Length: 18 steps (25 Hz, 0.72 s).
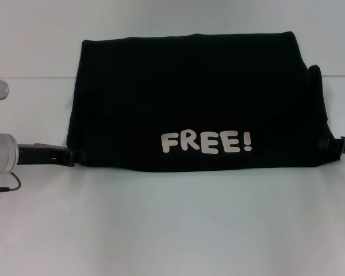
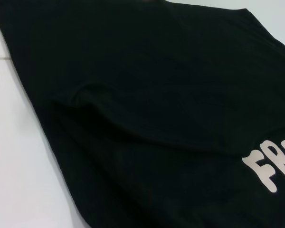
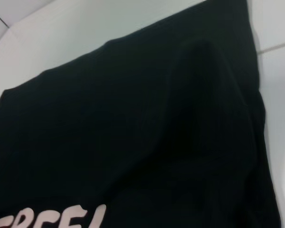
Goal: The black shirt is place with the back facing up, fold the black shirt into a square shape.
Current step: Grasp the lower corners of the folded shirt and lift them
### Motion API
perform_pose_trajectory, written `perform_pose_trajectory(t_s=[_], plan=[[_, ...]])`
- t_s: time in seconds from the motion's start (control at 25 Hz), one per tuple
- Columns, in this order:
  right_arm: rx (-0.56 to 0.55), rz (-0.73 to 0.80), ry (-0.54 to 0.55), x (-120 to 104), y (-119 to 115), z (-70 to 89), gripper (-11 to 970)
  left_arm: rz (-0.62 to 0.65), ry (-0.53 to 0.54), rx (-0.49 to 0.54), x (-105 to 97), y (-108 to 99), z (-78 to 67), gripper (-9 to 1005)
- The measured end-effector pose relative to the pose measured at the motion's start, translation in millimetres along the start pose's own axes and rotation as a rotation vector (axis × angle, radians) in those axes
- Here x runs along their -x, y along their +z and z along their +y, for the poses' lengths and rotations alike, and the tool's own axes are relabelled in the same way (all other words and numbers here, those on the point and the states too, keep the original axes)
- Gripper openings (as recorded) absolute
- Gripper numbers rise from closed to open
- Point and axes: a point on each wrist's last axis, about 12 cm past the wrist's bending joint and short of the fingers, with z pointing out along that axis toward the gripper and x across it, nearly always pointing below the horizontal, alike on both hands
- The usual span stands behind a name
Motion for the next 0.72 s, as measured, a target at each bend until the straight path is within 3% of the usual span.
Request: perform_pose_trajectory(t_s=[0.04, 0.48, 0.72], plan=[[-0.002, 0.002, 0.0, -0.4, 0.3, -0.1, 434, 0.0, 0.0, 0.0, 0.2, 0.0, -0.1, 3], [-0.017, 0.004, -0.001, -2.9, -2.4, -4.7, 26, -0.001, 0.002, -0.001, 1.4, 0.4, -0.3, 2], [0.0, -0.001, -0.006, -7.1, -10.6, -9.1, 30, 0.001, -0.004, -0.01, 1.4, -0.8, -0.9, 2]])
